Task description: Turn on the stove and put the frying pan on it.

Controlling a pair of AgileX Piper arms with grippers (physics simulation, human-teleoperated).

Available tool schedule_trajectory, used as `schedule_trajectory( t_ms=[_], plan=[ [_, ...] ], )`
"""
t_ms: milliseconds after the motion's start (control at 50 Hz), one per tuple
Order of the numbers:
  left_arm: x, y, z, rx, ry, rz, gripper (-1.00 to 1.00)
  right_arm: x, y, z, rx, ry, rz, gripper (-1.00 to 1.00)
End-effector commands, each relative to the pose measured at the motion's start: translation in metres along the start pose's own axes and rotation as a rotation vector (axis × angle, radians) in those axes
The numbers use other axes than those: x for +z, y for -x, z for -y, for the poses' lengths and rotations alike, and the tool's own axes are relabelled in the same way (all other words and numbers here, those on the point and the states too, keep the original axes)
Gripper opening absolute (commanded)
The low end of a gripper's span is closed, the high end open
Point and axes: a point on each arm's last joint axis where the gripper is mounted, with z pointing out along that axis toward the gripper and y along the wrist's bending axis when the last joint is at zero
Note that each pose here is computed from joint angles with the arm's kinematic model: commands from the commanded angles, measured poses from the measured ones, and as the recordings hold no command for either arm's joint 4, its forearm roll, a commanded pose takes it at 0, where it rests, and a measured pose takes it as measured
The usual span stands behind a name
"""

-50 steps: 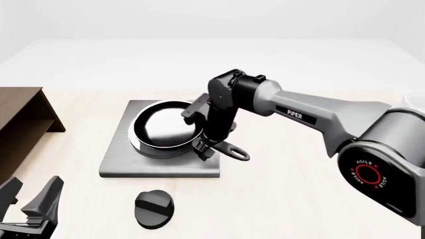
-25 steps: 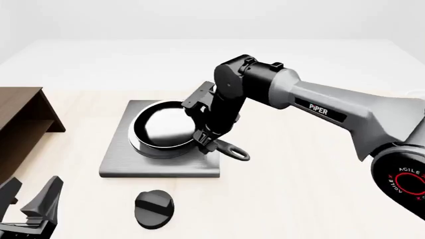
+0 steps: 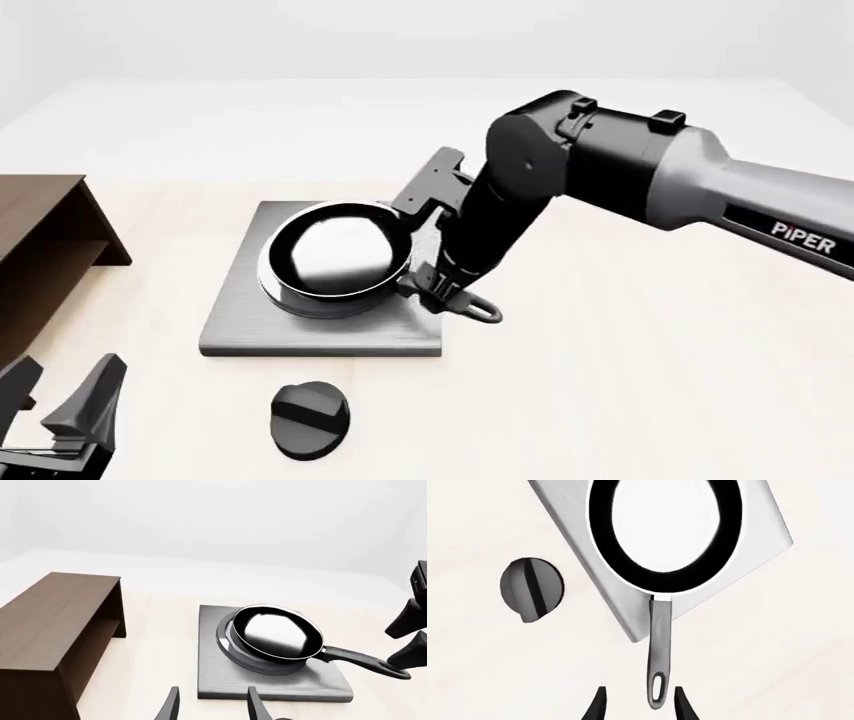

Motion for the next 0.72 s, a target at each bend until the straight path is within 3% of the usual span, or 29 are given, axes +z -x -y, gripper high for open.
schedule_trajectory(
  t_ms=[20, 180, 280, 340, 400, 440, 620, 720],
  plan=[
    [0.000, 0.000, 0.000, 0.006, 0.000, 0.001, 1.00, -0.029, -0.022, -0.021, 0.004, -0.009, 0.077, 1.00],
    [0.000, 0.000, 0.000, 0.009, 0.001, 0.003, 1.00, -0.048, -0.043, -0.028, 0.039, -0.041, 0.200, 1.00],
    [0.000, 0.000, 0.000, 0.012, 0.000, 0.003, 1.00, -0.046, -0.061, -0.045, 0.100, -0.030, 0.278, 1.00],
    [0.000, 0.000, 0.000, 0.013, 0.000, 0.003, 1.00, -0.054, -0.073, -0.046, 0.134, -0.047, 0.359, 1.00],
    [0.000, 0.000, 0.000, 0.012, 0.000, 0.003, 1.00, -0.053, -0.084, -0.042, 0.152, -0.067, 0.387, 1.00],
    [0.000, 0.000, 0.000, 0.012, 0.000, 0.003, 1.00, -0.049, -0.088, -0.051, 0.180, -0.045, 0.401, 1.00],
    [-0.001, 0.000, 0.000, 0.012, 0.000, 0.005, 1.00, -0.067, -0.128, -0.041, 0.326, -0.116, 0.599, 1.00],
    [-0.001, 0.000, 0.000, 0.014, -0.004, 0.007, 1.00, -0.047, -0.156, -0.034, 0.403, -0.174, 0.653, 1.00]
  ],
)
